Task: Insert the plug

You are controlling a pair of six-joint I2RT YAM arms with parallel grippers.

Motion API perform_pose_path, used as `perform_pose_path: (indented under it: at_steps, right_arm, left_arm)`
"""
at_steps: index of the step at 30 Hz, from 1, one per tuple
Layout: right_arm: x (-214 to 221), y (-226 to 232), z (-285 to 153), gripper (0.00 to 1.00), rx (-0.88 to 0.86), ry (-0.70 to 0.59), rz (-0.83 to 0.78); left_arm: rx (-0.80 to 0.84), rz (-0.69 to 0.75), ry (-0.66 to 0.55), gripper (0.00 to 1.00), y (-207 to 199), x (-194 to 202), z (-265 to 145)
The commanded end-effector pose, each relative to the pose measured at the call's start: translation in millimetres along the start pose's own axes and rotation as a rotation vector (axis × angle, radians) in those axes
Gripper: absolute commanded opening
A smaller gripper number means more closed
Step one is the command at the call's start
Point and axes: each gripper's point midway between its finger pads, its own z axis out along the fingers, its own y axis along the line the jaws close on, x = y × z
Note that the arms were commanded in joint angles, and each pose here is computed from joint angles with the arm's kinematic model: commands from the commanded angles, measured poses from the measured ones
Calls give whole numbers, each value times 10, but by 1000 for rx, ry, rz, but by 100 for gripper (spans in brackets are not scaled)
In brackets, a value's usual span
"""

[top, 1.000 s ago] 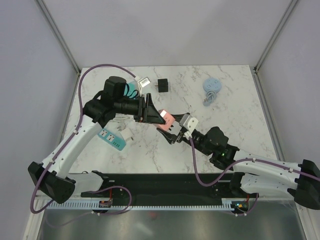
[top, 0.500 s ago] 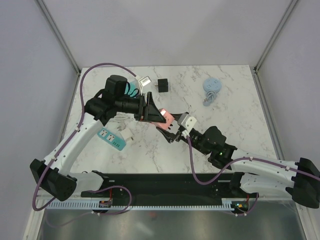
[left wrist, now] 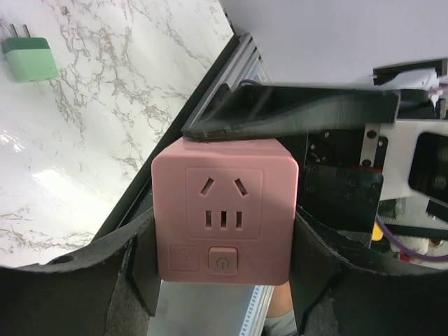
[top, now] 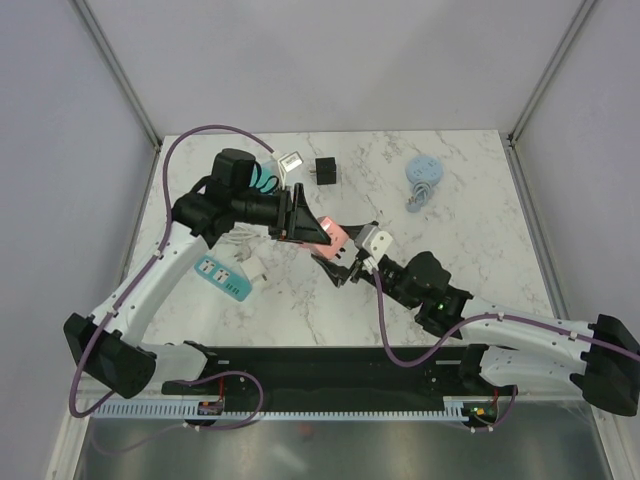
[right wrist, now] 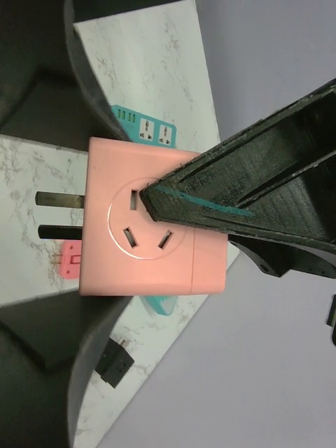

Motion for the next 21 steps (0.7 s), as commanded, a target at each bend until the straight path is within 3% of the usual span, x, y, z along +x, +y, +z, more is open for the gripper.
perform_pose_path:
  at_steps: [1,5,8,12,16,21]
  right_arm:
    - [-171,78,-37,98,-36,-18,82]
    - [-274,76,-258,98,-28,-15,212]
    - [-392,21,-477,98,6,-35,331]
    - [-531,-105,-631,98,57,-47,358]
    - [-414,-261,-666,98,155,10,342]
    - [-193,-284,-612,98,208,75,383]
  left_arm:
    - [113,221,-36,2,-369,-117,-130]
    - [-75,370,-115,2,-99,-189,-256]
    - [-363,456,-153,2,437,-281,-391]
    - [-718,523,-138,2,1145,-311,-694]
    - [-917,590,-56,2,1680,-212,-954]
    - [-995,592,5,2,2072,-92,-1222]
